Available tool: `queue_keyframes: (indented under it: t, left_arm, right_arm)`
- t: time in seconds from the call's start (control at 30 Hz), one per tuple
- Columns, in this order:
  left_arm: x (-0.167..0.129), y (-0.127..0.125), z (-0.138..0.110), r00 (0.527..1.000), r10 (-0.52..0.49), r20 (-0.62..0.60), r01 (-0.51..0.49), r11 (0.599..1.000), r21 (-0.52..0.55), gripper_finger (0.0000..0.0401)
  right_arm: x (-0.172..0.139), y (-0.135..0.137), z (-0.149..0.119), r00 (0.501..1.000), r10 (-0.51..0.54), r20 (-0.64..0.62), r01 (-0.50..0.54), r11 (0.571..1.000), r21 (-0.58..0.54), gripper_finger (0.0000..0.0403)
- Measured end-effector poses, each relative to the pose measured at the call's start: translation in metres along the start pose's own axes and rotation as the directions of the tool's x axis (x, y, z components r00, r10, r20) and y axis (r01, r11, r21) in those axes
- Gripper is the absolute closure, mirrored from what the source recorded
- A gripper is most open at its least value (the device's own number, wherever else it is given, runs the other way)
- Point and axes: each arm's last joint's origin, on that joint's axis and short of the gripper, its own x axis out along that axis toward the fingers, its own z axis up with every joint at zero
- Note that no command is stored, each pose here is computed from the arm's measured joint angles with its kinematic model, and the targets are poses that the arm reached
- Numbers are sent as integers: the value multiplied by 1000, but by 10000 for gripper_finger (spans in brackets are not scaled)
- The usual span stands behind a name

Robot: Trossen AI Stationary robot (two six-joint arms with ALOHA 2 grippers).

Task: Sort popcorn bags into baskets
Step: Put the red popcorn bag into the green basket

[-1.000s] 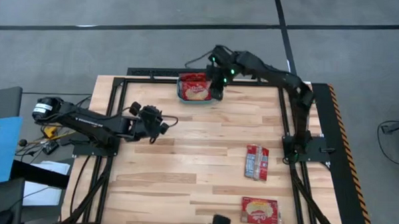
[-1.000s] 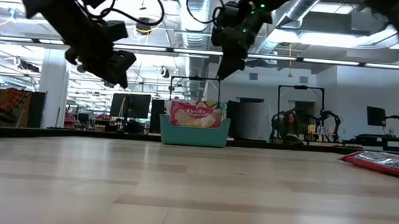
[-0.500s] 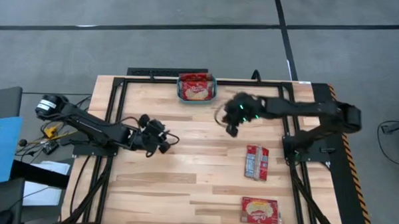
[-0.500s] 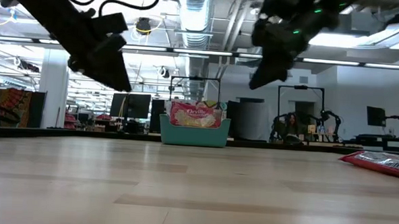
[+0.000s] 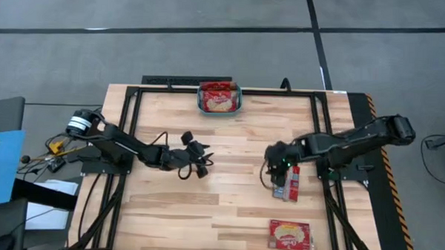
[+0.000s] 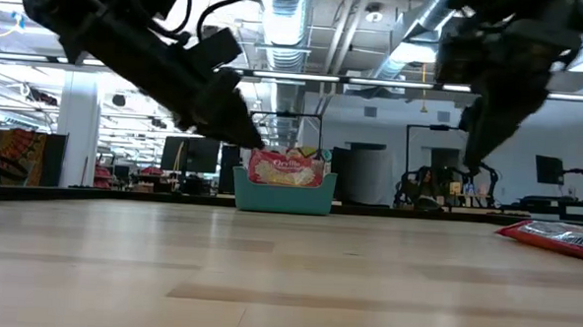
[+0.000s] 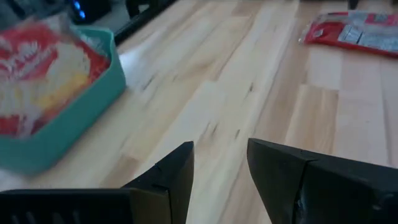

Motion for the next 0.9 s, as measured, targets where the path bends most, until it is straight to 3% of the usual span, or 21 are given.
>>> queue_keyframes:
  t: [0.17,0.47,0.67,0.9]
  left_arm:
    - [5,3,7,997,-56,54,51,995,81,259]
    - [9,11,16,991,-40,126,26,994,109,259]
    - [10,13,17,991,-30,130,13,991,130,259]
    - [10,13,17,991,-33,128,18,993,120,259]
  right_arm:
    - [-2,33,-24,997,-78,18,78,997,-14,194]
    - [7,77,-67,995,-97,-6,97,994,41,201]
    - [35,82,-90,971,-221,-92,224,974,21,209]
    - [58,82,-98,949,-277,-147,279,960,-8,228]
